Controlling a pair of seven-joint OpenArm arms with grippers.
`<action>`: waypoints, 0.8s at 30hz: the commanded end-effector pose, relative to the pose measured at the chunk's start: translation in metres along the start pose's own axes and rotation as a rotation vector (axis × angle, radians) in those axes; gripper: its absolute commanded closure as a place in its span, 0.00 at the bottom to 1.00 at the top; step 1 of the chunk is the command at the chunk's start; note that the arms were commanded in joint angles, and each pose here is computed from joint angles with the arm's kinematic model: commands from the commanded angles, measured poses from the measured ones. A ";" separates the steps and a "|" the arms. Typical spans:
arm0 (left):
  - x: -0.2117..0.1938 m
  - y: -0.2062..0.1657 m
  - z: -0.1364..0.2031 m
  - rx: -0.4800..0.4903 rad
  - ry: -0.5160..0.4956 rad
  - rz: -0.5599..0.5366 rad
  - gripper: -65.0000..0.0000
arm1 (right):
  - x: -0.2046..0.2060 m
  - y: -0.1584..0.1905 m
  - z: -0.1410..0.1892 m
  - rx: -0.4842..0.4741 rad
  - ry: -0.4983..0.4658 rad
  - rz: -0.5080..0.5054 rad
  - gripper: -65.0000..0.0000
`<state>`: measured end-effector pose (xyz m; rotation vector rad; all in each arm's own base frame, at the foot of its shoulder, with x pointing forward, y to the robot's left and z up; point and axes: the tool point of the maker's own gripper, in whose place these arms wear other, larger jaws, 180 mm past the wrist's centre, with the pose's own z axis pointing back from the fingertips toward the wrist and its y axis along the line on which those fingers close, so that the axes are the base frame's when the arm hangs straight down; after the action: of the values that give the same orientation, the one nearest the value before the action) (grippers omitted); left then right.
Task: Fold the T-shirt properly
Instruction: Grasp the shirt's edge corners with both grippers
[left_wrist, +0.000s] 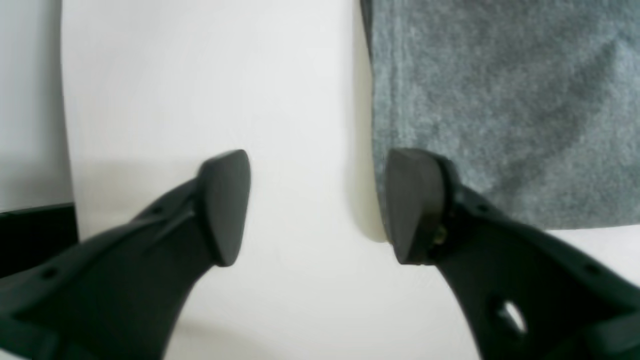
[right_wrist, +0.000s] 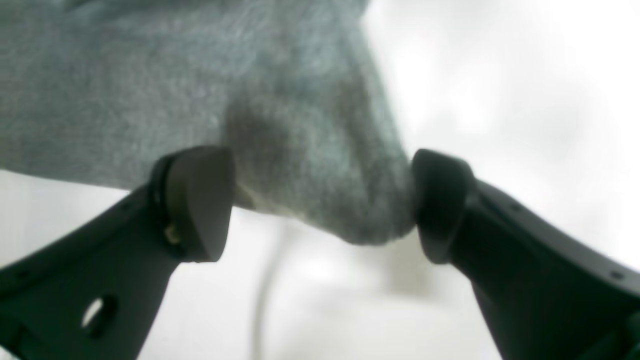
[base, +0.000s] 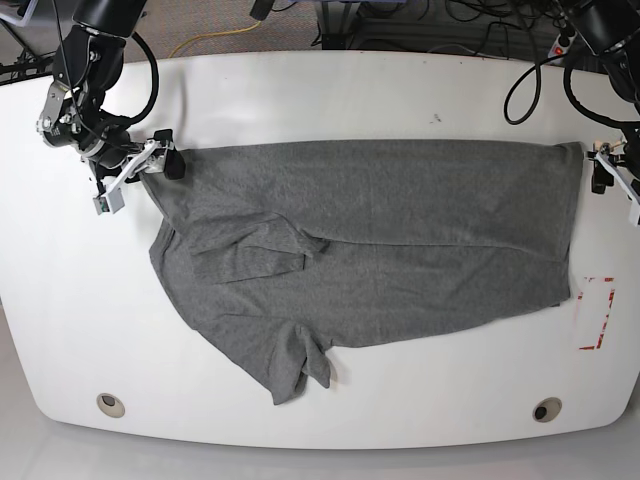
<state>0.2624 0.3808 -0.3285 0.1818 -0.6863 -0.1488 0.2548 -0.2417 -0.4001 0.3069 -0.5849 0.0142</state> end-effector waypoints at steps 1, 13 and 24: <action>0.009 0.002 0.000 -0.002 -0.027 -0.010 0.33 | 0.009 -0.005 0.001 0.000 -0.029 -0.008 0.22; -0.016 -0.025 -0.021 -0.084 0.035 0.041 0.32 | 0.000 -0.005 -0.004 0.012 -0.009 -0.035 0.60; -0.047 -0.046 -0.044 -0.170 0.114 0.094 0.32 | -0.001 -0.004 -0.004 0.018 -0.011 -0.034 0.81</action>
<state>0.2433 0.3479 -0.4077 -0.0099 -0.5368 -0.0962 0.2475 -0.2408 -0.4164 0.3362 -0.5473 -0.0289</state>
